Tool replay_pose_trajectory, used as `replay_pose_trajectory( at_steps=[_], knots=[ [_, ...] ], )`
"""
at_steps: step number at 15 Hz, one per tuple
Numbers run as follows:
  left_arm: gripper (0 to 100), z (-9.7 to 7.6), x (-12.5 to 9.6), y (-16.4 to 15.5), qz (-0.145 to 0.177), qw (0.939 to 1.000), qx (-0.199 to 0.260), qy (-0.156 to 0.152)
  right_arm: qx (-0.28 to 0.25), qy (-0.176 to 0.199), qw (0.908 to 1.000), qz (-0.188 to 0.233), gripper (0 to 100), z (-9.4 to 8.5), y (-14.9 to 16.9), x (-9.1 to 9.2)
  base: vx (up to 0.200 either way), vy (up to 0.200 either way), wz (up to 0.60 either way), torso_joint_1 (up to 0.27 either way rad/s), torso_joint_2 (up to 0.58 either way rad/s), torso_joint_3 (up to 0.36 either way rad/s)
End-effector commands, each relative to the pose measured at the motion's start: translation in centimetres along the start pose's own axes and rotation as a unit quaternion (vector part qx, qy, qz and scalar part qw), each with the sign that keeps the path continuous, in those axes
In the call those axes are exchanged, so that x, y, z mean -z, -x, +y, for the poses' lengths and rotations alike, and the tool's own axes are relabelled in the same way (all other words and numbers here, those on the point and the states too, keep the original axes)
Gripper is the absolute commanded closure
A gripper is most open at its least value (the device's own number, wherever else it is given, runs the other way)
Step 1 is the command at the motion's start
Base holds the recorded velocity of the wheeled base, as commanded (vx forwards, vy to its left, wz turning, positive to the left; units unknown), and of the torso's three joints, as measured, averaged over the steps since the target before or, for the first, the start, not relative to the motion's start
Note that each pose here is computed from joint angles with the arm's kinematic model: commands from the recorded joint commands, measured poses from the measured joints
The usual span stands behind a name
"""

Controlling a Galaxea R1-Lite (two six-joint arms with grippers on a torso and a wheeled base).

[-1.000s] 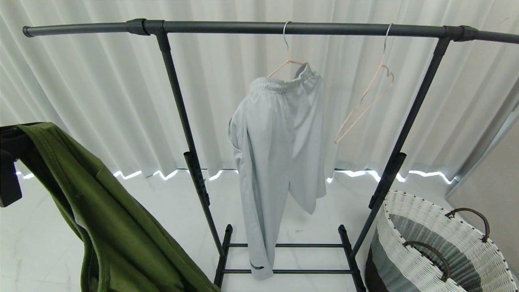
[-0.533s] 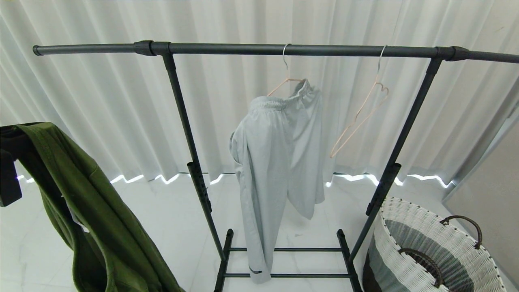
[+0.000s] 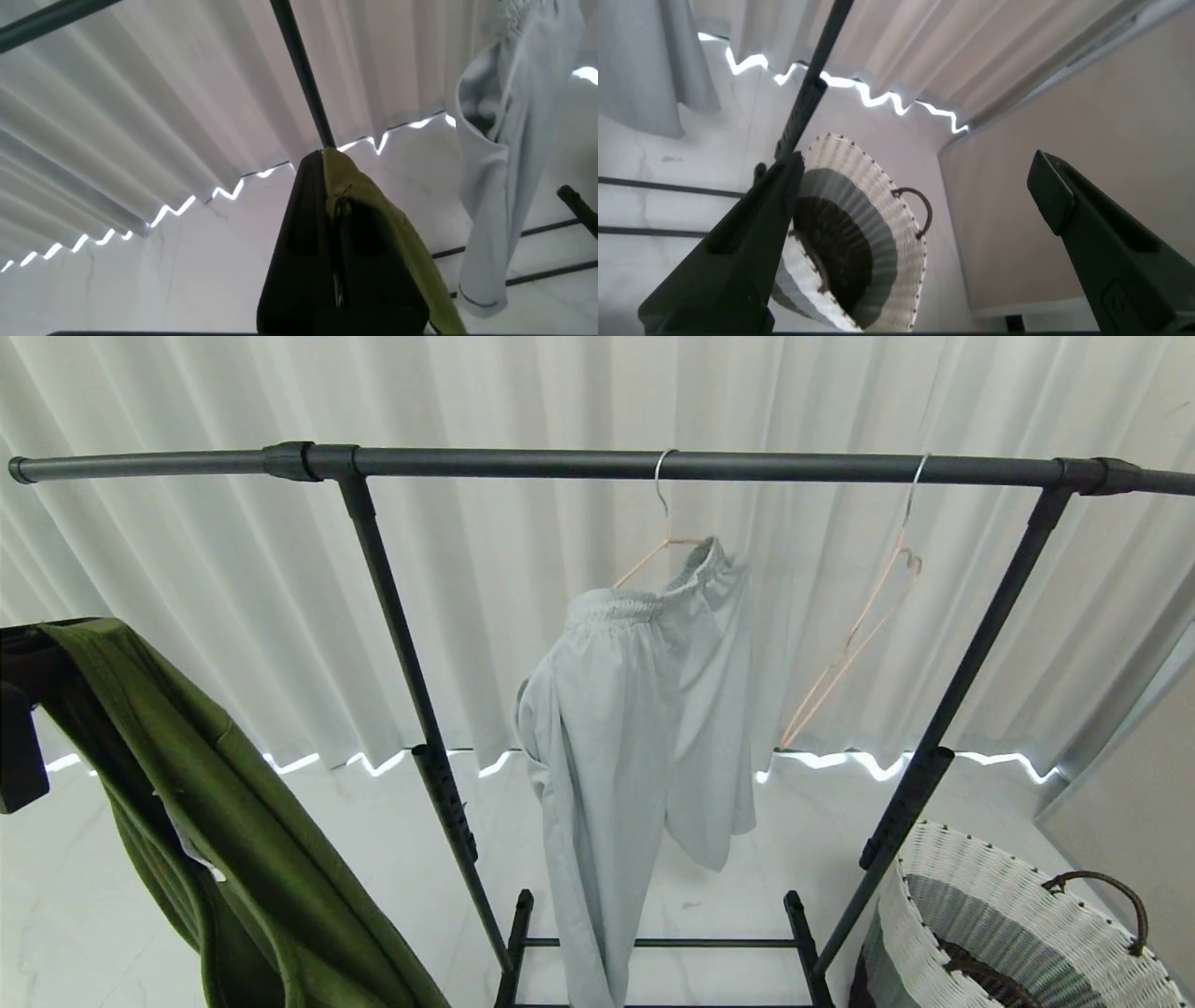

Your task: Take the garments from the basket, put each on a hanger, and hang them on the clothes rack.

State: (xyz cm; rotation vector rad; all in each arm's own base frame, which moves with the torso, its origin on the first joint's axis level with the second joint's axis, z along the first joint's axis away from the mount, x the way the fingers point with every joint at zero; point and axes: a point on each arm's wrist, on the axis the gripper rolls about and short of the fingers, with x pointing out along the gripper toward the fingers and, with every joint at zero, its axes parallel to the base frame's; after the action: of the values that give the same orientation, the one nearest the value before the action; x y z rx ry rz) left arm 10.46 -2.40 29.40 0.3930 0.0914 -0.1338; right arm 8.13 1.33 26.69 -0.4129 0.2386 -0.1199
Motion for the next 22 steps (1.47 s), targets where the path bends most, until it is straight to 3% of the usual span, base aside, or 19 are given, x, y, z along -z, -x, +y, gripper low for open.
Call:
replay_pose_trajectory(
  at_steps=[1,10,15,19,22],
  knots=[
    [100,0.0,0.0,0.0,-0.001,1.0,0.001,0.001,-0.002,0.002,1.0,0.003,0,0.1,-0.2,0.0,0.2,0.0,0.0,0.002,0.0,-0.002],
    [100,-0.1,0.0,-0.2,0.002,1.0,0.002,0.0,-0.018,-0.003,0.9998,0.01,0,0.7,-1.3,0.0,0.022,0.0,0.0,0.001,0.0,0.0],
    [100,0.0,0.0,0.0,0.0,1.0,0.002,0.001,-0.024,-0.002,0.9996,0.013,0,0.9,-1.6,0.0,0.0,0.12,0.0,-0.002,0.0,0.001],
    [100,0.0,0.1,0.2,-0.001,1.0,0.002,0.001,-0.092,-0.057,0.9941,0.002,0,1.6,-2.7,-0.7,0.0,0.0,0.0,0.0,0.0,0.0],
    [100,0.0,0.1,0.4,-0.005,1.0,0.001,0.001,-0.126,-0.077,0.9888,-0.027,0,2.8,-5.9,-2.1,0.0,0.0,0.0,0.0,0.0,0.0]
  ],
)
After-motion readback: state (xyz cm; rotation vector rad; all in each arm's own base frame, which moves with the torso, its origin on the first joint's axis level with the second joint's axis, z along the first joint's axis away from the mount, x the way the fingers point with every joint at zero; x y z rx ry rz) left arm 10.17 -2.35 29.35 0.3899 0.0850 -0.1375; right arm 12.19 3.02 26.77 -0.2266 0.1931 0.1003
